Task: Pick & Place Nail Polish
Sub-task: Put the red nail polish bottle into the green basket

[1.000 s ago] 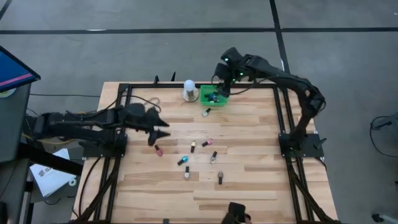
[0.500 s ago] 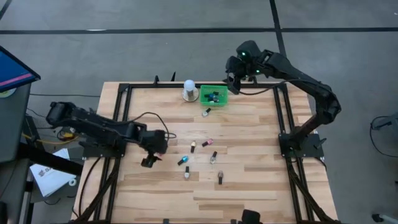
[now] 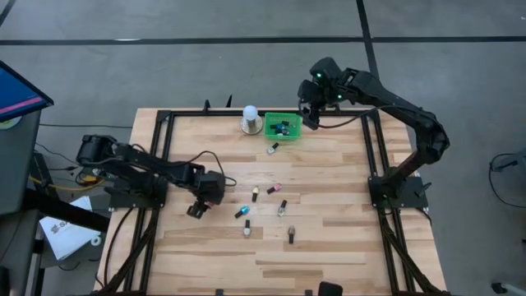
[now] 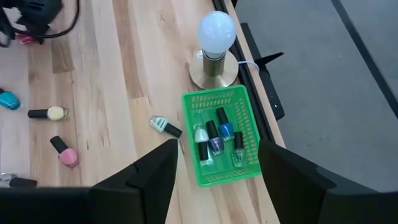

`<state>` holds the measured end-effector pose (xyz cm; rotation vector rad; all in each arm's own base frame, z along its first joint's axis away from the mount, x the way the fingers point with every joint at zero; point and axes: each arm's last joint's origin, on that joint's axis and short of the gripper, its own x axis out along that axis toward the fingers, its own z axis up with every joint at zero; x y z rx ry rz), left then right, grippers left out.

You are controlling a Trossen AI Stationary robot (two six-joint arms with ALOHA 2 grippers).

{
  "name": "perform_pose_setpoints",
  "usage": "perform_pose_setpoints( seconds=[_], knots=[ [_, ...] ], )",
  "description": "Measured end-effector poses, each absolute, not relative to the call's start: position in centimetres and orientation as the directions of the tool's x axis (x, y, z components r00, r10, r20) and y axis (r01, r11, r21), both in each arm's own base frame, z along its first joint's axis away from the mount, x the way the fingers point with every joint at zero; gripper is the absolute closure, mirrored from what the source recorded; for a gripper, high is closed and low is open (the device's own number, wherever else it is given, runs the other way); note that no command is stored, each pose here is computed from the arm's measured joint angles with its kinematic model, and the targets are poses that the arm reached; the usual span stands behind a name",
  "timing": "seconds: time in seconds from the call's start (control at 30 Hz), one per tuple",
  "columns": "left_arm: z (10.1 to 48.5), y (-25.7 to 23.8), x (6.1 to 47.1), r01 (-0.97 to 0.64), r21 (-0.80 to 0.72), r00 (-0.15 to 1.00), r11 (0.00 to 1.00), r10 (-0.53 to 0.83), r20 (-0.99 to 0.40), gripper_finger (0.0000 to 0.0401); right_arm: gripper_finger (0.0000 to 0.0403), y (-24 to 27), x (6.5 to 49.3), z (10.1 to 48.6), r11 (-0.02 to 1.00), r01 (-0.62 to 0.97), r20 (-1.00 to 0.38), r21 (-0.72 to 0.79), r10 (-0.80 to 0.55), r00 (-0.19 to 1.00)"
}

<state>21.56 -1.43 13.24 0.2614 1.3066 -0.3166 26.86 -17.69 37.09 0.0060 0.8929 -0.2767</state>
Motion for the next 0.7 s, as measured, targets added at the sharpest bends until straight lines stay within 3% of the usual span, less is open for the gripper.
perform_pose_setpoints(
  seconds=[0.23,0.57,0.7],
  knots=[
    [12.29,-0.92,21.83,0.35,-0.007,0.177,0.937,-0.073,-0.981,0.0186,0.0187,-17.41,26.85,36.96,0.968,0.231,-0.782,-0.101,-0.22,0.583],
    [12.23,-0.85,21.85,0.338,0.002,0.179,0.941,-0.063,-0.982,0.0298,0.0187,-17.2,26.57,36.71,0.97,0.227,-0.809,-0.084,-0.2,0.553],
    [12.23,-0.85,21.84,0.332,0.0,0.178,0.943,-0.063,-0.982,0.0315,0.0192,-16.86,26.73,36.69,0.973,0.215,-0.811,-0.083,-0.191,0.553]
  ],
)
